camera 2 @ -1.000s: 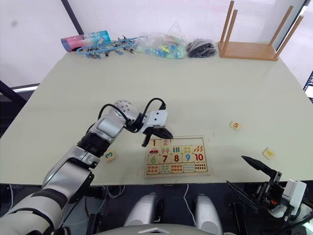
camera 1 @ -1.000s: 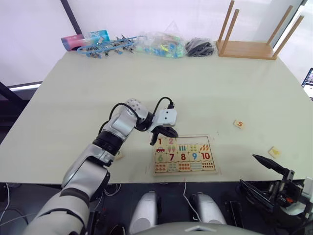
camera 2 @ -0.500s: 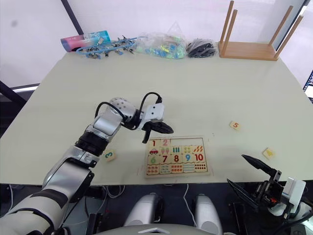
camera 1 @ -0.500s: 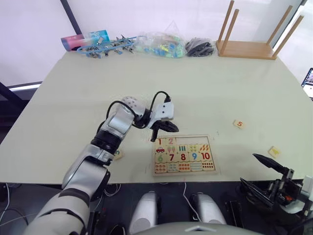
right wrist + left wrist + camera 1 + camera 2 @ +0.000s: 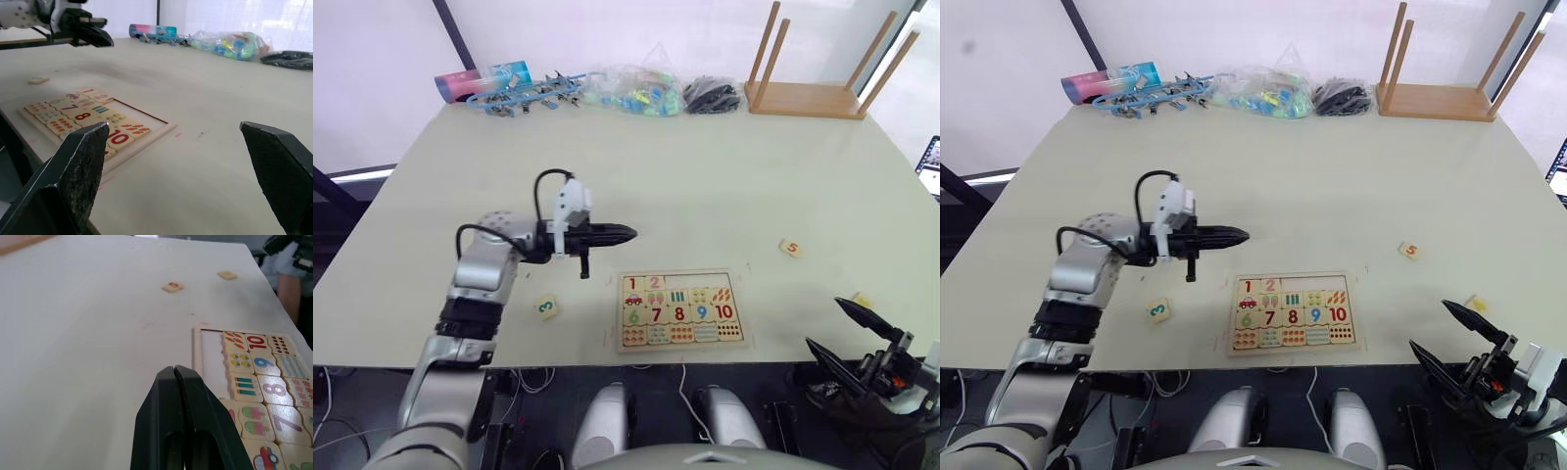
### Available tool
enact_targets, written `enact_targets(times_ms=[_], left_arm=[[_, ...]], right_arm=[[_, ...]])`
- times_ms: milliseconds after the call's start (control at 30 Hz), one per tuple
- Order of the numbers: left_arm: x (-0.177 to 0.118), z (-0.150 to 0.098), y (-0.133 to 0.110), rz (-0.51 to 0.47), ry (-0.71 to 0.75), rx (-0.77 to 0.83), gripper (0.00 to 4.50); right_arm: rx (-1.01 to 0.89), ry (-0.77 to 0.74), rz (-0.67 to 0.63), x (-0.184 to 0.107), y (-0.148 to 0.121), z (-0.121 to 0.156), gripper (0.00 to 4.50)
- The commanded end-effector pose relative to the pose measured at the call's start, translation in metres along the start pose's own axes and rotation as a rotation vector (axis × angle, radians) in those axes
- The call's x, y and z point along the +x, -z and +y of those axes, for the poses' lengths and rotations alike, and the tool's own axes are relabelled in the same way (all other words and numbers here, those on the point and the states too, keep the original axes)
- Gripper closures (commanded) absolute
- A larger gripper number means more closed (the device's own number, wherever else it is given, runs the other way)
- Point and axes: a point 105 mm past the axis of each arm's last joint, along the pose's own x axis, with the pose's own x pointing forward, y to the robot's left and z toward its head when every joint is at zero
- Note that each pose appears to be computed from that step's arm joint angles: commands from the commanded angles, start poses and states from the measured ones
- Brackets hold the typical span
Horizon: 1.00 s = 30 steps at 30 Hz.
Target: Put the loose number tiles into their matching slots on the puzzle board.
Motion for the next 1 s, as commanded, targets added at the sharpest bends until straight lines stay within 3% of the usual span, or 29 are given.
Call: enact_targets(times_ms=[33, 300, 400, 567, 600, 667, 767, 1000], left_arm=[[-0.024, -0.002, -0.006, -0.040, -0.088, 0.028, 4.46], [-0.089, -0.023, 0.034, -0.008, -0.345, -0.036, 4.46], [-0.110, -0.042, 0.052, 0.029, -0.406, -0.048, 3.65], [-0.129, -0.059, 0.063, 0.040, -0.478, -0.079, 1.28], [-0.134, -0.062, 0.066, 0.042, -0.493, -0.089, 1.17], [-0.144, -0.074, 0.073, 0.047, -0.515, -0.119, 0.18], [-0.155, -0.090, 0.080, 0.048, -0.541, -0.153, 0.08], [-0.161, -0.102, 0.088, 0.064, -0.543, -0.157, 0.08]], right_arm=[[-0.038, 0.055, 0.012, -0.011, -0.006, -0.012, 0.00], [-0.015, 0.103, 0.068, -0.026, 0.004, -0.024, 0.00], [-0.011, 0.116, 0.089, -0.033, 0.010, -0.027, 0.00], [-0.016, 0.131, 0.100, -0.041, 0.011, -0.033, 0.00], [-0.016, 0.132, 0.102, -0.042, 0.011, -0.033, 0.00], [-0.017, 0.134, 0.108, -0.045, 0.011, -0.034, 0.00], [-0.022, 0.140, 0.118, -0.050, 0.010, -0.035, 0.00], [-0.027, 0.146, 0.137, -0.059, 0.009, -0.037, 0.00]])
